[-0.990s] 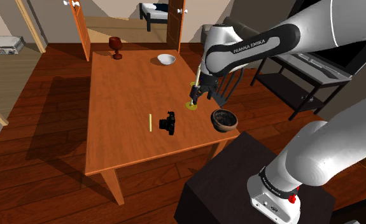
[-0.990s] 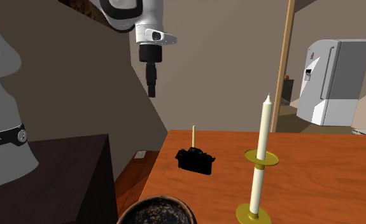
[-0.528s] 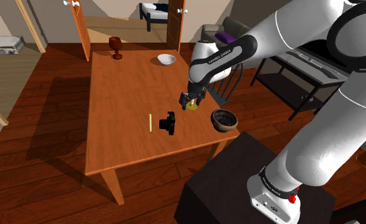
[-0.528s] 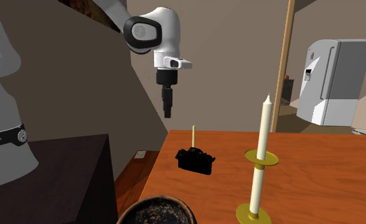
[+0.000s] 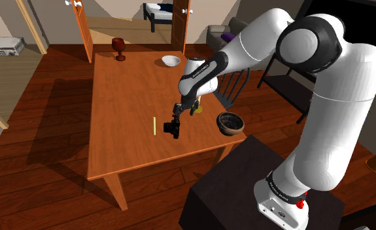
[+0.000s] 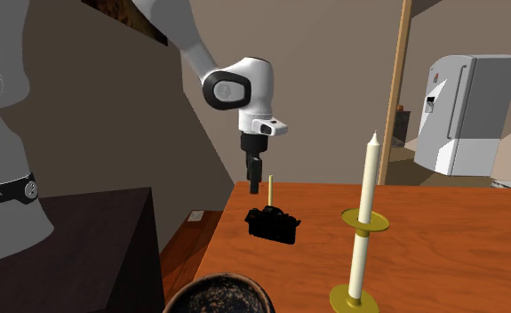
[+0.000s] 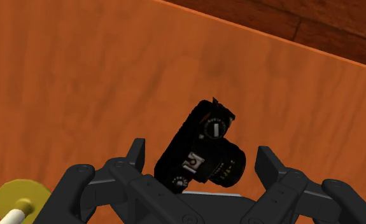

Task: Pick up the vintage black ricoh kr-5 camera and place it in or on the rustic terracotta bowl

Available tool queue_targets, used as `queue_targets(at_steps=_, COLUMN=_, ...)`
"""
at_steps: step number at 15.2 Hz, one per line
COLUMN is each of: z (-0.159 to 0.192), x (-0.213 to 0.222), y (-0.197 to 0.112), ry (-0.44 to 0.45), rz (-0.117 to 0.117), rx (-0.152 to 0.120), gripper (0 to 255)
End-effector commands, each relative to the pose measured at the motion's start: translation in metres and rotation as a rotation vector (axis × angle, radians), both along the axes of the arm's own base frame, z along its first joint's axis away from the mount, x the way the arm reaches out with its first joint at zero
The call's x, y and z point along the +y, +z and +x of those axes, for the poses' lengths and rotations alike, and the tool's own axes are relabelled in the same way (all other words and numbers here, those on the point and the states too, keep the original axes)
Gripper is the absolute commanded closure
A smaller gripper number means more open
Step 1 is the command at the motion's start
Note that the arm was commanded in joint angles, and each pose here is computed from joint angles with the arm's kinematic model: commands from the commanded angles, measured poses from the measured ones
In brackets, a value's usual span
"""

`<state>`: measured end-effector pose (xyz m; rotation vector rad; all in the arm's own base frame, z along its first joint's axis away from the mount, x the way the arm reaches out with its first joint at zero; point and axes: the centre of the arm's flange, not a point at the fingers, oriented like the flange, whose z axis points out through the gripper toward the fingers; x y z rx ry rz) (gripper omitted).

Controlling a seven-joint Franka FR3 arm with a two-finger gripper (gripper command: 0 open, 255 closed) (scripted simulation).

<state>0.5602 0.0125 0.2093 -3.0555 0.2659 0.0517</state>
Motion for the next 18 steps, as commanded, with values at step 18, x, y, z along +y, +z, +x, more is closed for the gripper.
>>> queue_targets(at_steps=18, z=0.039, x=0.012, y=-0.106, ry=-0.021, rz=0.025, rx=0.006, gripper=0)
